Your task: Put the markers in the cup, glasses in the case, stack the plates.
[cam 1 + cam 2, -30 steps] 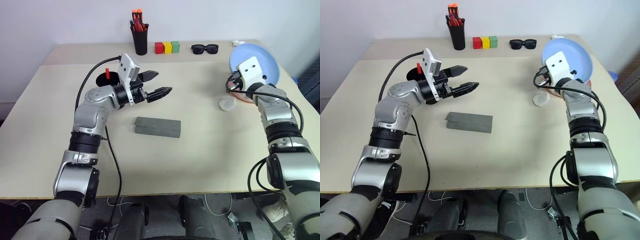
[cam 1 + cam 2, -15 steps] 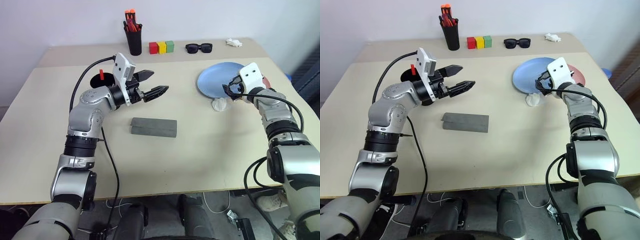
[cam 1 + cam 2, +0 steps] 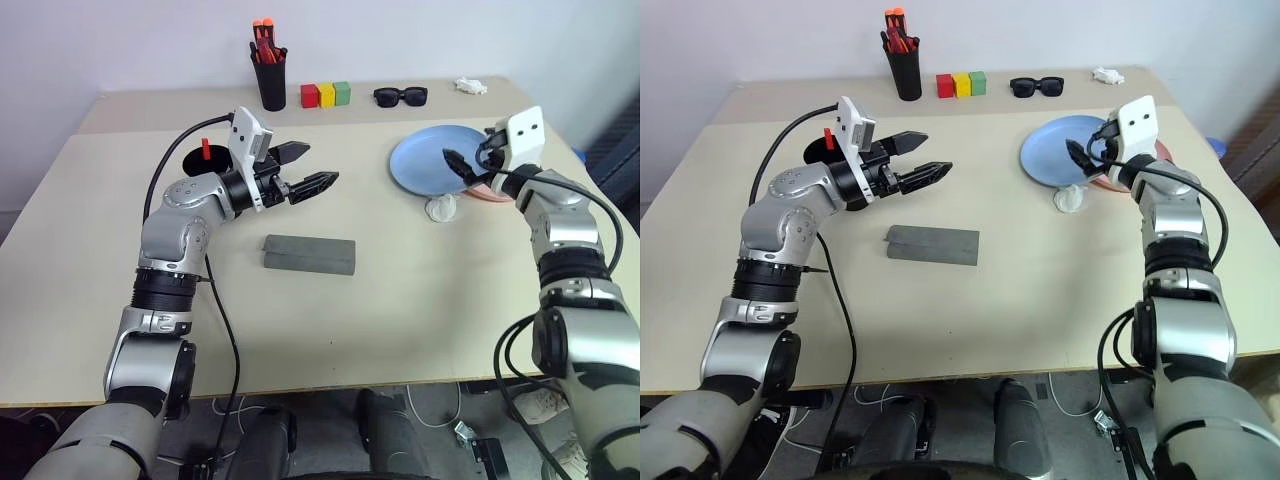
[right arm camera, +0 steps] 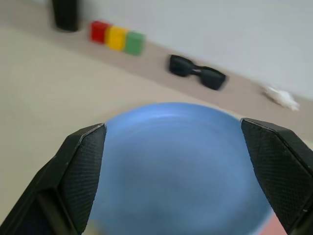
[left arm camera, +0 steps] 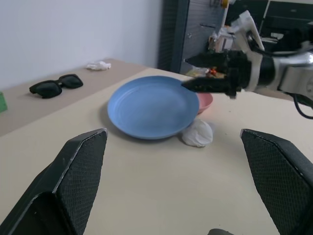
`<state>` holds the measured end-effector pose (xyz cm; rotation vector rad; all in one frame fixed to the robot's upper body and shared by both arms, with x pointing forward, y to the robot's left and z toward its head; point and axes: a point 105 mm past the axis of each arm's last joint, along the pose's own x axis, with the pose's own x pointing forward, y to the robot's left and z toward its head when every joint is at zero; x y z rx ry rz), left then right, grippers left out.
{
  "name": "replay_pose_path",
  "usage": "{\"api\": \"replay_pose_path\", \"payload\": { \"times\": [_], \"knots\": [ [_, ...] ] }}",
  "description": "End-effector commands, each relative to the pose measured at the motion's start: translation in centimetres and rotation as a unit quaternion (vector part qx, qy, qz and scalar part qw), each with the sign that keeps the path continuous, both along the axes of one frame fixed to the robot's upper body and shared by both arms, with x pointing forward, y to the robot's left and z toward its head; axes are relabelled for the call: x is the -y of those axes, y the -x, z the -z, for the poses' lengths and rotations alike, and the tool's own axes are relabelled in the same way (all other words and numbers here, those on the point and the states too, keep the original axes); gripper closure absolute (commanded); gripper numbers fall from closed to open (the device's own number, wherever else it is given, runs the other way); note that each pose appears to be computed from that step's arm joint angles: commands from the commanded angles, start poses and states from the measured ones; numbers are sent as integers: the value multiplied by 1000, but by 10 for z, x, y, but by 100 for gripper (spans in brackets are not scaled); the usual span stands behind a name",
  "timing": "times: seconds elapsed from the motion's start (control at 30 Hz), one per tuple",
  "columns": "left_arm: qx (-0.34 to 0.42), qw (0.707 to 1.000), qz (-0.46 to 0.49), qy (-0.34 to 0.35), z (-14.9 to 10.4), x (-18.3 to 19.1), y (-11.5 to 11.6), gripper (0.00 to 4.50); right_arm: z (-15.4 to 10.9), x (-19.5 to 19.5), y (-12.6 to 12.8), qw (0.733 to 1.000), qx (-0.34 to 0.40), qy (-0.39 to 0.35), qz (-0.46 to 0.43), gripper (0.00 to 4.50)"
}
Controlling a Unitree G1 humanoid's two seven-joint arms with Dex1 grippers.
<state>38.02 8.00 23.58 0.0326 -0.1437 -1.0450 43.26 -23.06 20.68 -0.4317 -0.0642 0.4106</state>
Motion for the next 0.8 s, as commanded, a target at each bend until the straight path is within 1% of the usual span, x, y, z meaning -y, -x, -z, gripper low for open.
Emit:
{"api": "replay_pose_path", "payload": {
  "times": [0.03,0.07,0.17,0.23,0.37,0.47,0.57,0.67,0.7,0.73,0.8],
  "knots": [
    [25,1000,7,13,-16,0,2,0,-16,-37,5,998,15,32,-55,4],
    [27,1000,7,12,-16,1,2,0,-11,-45,4,997,9,45,-60,4],
    [29,999,8,13,-18,3,1,0,10,-47,-1,991,-1,128,-42,4],
    [30,999,7,13,-19,2,1,0,16,-47,-5,989,-10,146,-31,4],
    [30,999,3,12,-20,-2,1,0,29,-41,-14,978,-27,208,-6,4],
    [29,1000,0,12,-19,-4,1,0,35,-38,-19,977,-45,207,7,4],
    [28,1000,-2,12,-19,-4,2,0,39,-31,-24,973,-57,221,28,4],
    [27,1000,-3,12,-18,-4,2,0,42,-27,-27,972,-69,223,38,82],
    [27,1000,-3,11,-18,-4,2,0,46,-26,-27,969,-75,234,40,126],
    [27,1000,-3,11,-18,-4,2,0,49,-25,-27,966,-79,242,41,180],
    [25,1000,-3,12,-18,-4,3,0,51,-25,-28,965,-80,246,43,273]
  ]
}}
